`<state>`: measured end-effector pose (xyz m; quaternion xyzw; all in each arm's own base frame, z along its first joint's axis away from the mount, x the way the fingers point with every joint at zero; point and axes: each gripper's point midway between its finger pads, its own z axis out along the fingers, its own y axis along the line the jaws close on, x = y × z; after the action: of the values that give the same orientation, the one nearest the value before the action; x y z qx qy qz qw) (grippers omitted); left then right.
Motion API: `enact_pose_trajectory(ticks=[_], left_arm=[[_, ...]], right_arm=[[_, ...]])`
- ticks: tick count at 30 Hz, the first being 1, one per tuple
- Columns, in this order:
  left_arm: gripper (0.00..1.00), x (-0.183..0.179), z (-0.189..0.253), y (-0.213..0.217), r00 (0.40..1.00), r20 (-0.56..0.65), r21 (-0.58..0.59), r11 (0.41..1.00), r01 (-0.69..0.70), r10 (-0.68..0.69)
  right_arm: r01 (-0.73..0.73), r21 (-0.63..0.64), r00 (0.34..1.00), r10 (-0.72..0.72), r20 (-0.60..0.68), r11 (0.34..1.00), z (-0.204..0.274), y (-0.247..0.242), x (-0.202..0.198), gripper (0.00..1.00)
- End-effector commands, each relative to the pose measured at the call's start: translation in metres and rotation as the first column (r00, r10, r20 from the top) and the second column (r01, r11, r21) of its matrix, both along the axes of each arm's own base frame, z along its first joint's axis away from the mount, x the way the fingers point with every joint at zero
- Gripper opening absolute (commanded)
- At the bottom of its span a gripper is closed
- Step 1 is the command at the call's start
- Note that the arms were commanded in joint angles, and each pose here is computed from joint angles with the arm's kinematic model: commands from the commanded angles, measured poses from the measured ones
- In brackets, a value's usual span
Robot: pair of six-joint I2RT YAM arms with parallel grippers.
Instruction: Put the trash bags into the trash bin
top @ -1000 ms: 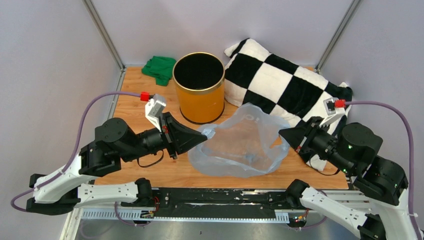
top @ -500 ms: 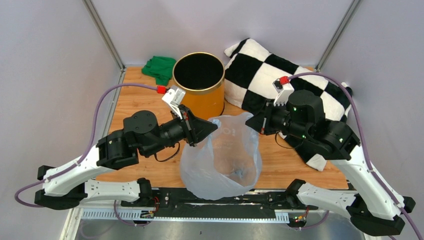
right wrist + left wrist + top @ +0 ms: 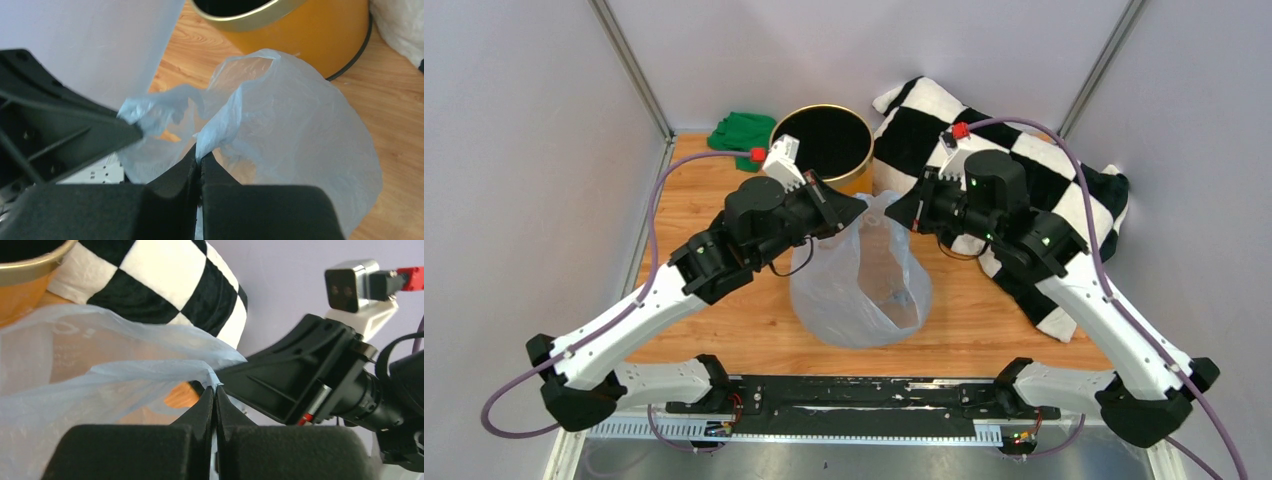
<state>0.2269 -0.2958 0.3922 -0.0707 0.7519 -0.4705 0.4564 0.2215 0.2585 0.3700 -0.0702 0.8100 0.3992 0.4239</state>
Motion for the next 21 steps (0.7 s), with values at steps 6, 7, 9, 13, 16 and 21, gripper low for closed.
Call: enact_pose_trajectory(ticks=[6, 7, 9, 13, 16, 21], left_arm=[[0.0, 0.029, -0.022, -0.031, 0.995, -0.094, -0.08, 0.996, 0.038, -0.045], [0.0, 0.033, -0.026, -0.03, 0.994, -0.102, -0.078, 0.997, 0.029, -0.036], [0.0, 0.041, -0.034, -0.026, 0.993, -0.117, -0.073, 0.997, 0.001, -0.01], [0.0, 0.05, -0.042, -0.022, 0.991, -0.133, -0.073, 0.997, -0.012, 0.002], [0.0, 0.055, -0.041, -0.021, 0.991, -0.13, -0.077, 0.997, -0.014, 0.004], [0.0, 0.056, -0.039, -0.023, 0.991, -0.131, -0.08, 0.997, 0.004, -0.014]], right_arm=[[-0.054, 0.054, 0.999, 0.054, 0.002, 0.997, -0.023, 0.0, 0.03, 0.43], [-0.054, 0.054, 0.998, 0.055, -0.013, 0.997, -0.028, -0.001, 0.031, 0.48], [-0.065, 0.061, 0.997, 0.067, -0.038, 0.996, -0.036, -0.005, 0.032, 0.56], [-0.073, 0.108, 0.994, 0.081, -0.071, 0.991, -0.039, -0.013, 0.033, 0.63], [-0.089, 0.138, 0.994, 0.098, -0.057, 0.986, -0.031, -0.014, 0.027, 0.67], [-0.1, 0.16, 0.995, 0.1, 0.008, 0.982, -0.011, -0.02, 0.016, 0.75]])
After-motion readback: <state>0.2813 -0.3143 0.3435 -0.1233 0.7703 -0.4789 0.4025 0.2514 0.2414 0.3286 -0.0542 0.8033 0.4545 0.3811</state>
